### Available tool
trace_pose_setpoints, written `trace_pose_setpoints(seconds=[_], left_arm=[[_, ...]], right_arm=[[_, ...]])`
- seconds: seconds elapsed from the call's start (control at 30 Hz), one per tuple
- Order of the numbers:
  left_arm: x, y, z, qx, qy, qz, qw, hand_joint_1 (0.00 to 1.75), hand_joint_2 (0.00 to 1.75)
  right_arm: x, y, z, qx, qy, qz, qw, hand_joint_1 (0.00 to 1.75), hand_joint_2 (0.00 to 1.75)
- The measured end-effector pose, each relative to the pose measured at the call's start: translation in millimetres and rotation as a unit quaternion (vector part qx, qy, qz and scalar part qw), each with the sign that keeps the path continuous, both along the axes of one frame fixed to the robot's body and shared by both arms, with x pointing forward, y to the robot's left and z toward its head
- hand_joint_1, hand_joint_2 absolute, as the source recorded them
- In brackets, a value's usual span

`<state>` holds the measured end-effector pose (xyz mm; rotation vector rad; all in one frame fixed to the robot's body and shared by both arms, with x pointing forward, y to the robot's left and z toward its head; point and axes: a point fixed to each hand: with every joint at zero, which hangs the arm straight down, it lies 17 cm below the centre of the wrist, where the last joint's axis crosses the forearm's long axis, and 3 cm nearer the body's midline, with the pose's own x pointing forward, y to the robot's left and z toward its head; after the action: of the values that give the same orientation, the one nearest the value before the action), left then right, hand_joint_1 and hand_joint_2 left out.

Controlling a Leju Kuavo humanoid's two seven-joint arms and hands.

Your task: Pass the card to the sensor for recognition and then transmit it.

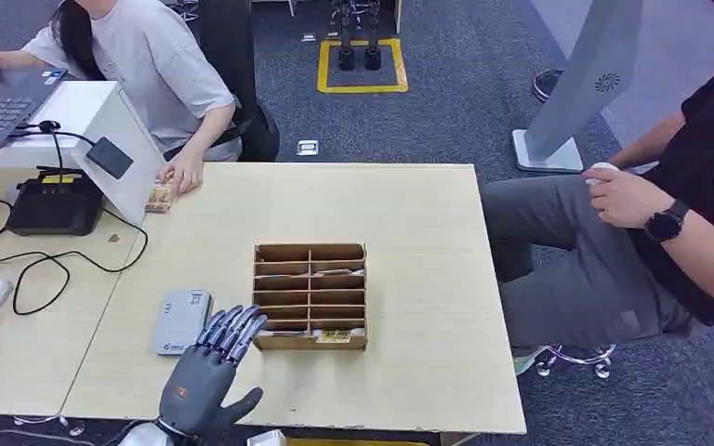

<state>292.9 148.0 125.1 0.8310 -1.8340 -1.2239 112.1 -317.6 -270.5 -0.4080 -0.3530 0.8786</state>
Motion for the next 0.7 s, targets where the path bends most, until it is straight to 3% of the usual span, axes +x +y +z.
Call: trace_pose_setpoints(seconds=[0.37,0.4,0.7], left_arm=[[12.0,-5.4,-24.0,-0.011,0.043,0.017,0.999,0.0,1.75],[13.3,-4.4,-26.1,-0.011,0.044,0.02,0.999,0.0,1.75],[26.6,-2.1,-20.6,-0.043,0.048,0.031,0.997,0.0,1.75]], right_arm=[[3.8,0.7,0.6,-0.004,0.0,0.013,1.0,0.0,1.75],[4.5,0.7,0.8,-0.004,-0.001,0.013,1.0,0.0,0.0],[8.1,0.9,1.5,-0.008,-0.002,0.022,1.0,0.0,0.0]])
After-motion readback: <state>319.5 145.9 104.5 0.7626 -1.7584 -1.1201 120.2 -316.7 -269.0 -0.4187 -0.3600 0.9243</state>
